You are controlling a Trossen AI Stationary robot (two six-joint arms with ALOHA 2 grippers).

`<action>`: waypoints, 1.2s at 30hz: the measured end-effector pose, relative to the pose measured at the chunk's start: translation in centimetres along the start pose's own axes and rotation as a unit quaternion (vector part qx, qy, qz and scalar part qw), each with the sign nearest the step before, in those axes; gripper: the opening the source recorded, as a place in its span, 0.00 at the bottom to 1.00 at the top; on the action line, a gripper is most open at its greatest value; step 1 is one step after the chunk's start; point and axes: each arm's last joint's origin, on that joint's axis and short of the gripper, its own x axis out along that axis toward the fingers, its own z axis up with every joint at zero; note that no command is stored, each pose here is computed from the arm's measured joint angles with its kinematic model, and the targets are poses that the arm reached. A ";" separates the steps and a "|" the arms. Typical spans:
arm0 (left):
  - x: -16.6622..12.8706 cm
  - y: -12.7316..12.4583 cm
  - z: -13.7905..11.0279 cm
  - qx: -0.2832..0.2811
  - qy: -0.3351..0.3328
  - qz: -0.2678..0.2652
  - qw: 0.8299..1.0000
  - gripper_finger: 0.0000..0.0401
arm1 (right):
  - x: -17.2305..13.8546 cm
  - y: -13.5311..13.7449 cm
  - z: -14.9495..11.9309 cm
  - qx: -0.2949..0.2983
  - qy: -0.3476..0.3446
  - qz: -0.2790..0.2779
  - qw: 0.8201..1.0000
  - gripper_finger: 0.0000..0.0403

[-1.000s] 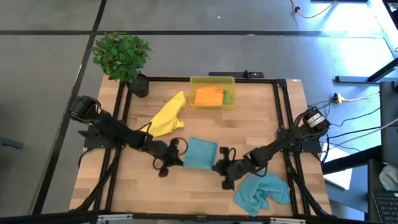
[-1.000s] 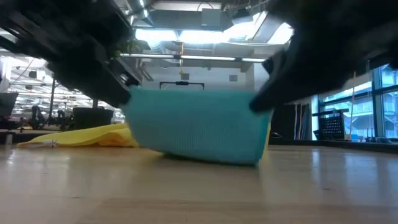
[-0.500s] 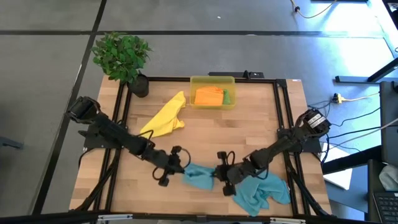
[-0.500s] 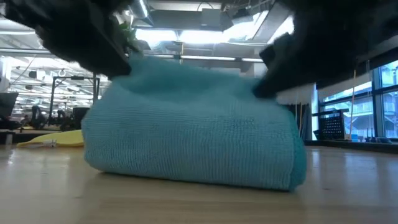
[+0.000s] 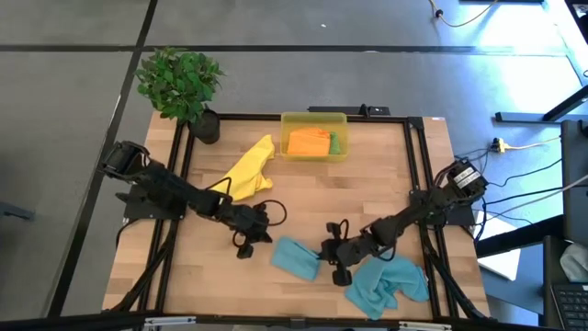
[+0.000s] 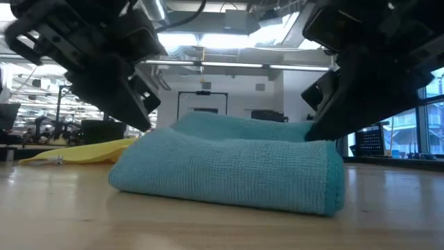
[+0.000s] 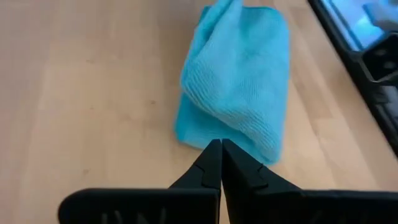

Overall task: Fold microfiber towels
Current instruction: Fold the top blue microfiber cloth

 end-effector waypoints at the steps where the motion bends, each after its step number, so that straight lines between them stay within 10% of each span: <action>1: 0.0 -0.2 0.0 0.002 0.000 -0.006 1.000 0.00 | 0.0 0.0 0.0 0.002 -0.001 0.003 1.000 0.01; 18: 0.0 -2.6 0.1 0.042 -0.034 -0.043 0.998 0.00 | 0.3 -1.2 0.6 0.036 -0.013 -0.013 0.999 0.09; 36: -0.1 -2.8 1.3 0.096 -0.106 -0.021 0.990 0.22 | -1.6 -0.5 3.2 0.003 -0.026 -0.009 1.000 0.41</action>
